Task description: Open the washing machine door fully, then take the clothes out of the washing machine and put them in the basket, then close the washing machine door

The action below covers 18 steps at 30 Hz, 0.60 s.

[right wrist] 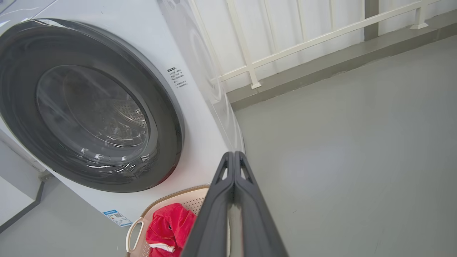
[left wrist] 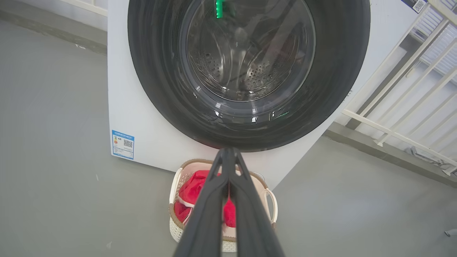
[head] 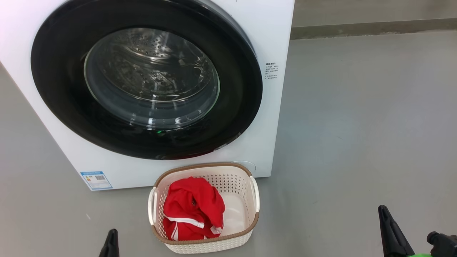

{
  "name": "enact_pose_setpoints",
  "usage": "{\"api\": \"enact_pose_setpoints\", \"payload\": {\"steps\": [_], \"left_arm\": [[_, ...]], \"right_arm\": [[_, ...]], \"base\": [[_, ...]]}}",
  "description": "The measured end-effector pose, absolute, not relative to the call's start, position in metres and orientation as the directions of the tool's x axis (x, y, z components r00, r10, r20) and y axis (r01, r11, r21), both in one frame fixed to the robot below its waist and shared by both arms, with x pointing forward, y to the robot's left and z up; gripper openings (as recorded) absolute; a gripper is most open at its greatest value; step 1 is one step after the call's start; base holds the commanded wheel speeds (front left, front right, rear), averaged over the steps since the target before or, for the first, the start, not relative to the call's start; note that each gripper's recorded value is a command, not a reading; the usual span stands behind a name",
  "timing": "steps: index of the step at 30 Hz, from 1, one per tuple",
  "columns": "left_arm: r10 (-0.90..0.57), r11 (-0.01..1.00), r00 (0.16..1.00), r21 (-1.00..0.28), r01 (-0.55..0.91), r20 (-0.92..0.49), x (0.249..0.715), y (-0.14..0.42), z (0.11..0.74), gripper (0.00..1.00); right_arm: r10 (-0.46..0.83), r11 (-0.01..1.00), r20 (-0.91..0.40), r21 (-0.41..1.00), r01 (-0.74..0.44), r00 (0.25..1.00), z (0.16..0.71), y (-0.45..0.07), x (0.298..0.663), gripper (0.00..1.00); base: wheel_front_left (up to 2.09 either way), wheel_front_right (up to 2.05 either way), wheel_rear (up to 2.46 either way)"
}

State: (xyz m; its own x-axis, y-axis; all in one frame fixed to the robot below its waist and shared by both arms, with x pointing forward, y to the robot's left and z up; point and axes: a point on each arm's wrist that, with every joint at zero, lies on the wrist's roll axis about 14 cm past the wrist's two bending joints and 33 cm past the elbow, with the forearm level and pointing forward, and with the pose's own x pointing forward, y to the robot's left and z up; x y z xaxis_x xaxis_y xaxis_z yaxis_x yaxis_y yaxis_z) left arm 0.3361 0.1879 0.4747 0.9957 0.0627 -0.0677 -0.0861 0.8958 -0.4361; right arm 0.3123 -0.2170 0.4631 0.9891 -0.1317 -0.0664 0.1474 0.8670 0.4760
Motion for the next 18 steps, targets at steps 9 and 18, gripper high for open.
{"api": "enact_pose_setpoints", "payload": {"steps": [9,18], "left_arm": [[0.065,0.855,0.995,-0.510,-0.096,-0.078,0.3408,0.1891,0.4749,0.00],[0.064,0.799,0.992,-0.590,-0.115,-0.106,0.3416,0.1904,0.4700,0.00]], "right_arm": [[-0.134,0.826,-0.071,0.544,0.151,0.988,0.4650,-0.2171,0.3188,0.00],[-0.136,0.764,-0.093,0.624,0.164,0.986,0.4617,-0.2172,0.3215,0.00]], "base": [[0.00,0.00,0.00],[0.00,0.00,0.00]]}}
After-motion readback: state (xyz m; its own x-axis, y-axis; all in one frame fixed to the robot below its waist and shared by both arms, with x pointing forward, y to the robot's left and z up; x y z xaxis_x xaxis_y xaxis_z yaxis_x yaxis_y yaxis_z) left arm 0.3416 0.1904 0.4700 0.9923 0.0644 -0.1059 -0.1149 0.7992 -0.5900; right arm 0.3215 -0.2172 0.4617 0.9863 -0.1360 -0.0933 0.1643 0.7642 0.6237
